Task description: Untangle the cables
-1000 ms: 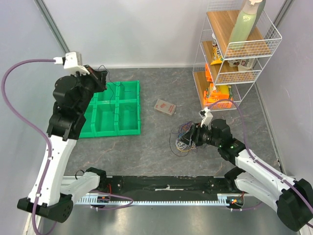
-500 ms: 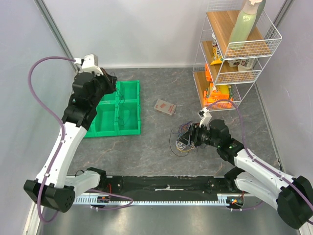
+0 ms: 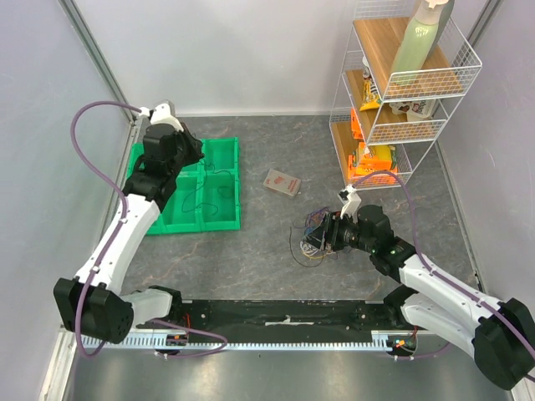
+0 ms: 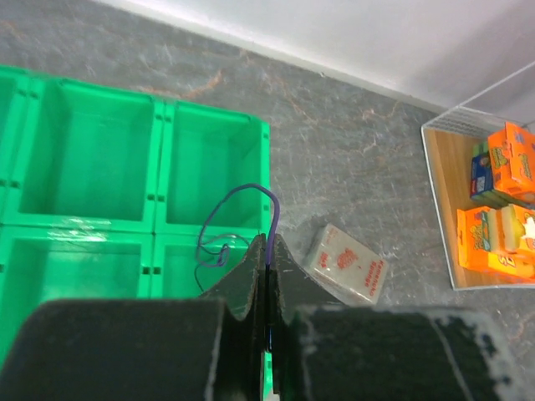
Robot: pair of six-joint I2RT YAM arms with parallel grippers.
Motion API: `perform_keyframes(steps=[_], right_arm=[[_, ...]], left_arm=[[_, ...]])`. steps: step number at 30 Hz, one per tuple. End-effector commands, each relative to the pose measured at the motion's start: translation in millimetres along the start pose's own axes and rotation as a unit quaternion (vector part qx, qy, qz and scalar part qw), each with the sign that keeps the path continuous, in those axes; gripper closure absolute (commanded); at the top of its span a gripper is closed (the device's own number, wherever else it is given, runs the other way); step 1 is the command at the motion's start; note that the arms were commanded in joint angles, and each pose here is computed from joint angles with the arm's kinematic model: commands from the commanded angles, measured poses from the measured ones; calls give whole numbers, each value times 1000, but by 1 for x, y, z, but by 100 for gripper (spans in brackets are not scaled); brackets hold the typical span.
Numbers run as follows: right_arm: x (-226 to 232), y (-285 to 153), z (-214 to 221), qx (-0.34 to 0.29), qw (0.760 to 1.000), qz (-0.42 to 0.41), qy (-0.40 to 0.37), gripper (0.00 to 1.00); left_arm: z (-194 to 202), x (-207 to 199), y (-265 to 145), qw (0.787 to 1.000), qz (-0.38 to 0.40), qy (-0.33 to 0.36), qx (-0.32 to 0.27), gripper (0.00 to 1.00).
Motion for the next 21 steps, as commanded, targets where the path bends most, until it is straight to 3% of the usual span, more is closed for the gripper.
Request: perform_keyframes(steps=[1, 4, 12, 17, 21], right_arm=[[6, 3, -8, -22, 1000, -12, -9, 30], [6, 3, -8, -22, 1000, -12, -9, 30], [5, 3, -5, -20, 1000, -10, -7, 30], [4, 3, -4, -16, 1000, -9, -6, 30], [5, 3, -4, -14, 1000, -6, -8, 30]], left_arm=[[31, -5, 16, 998, 22, -56, 36, 98], [60, -13, 24, 992, 55, -92, 72, 98], [127, -2, 54, 973, 8, -168, 157, 98], [133, 16, 75, 976, -55, -139, 156, 98], [154, 19, 78, 969, -66, -159, 175, 98]])
Point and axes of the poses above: each gripper's point midway between its finger pads, its own y axis out along the fingers, its own x axis along the line the jaws close on, z = x × y, the point moved 4 cm from there along -y, back along the fingers, and after that the axes turned 7 degrees about y, right-handed, at the moved point
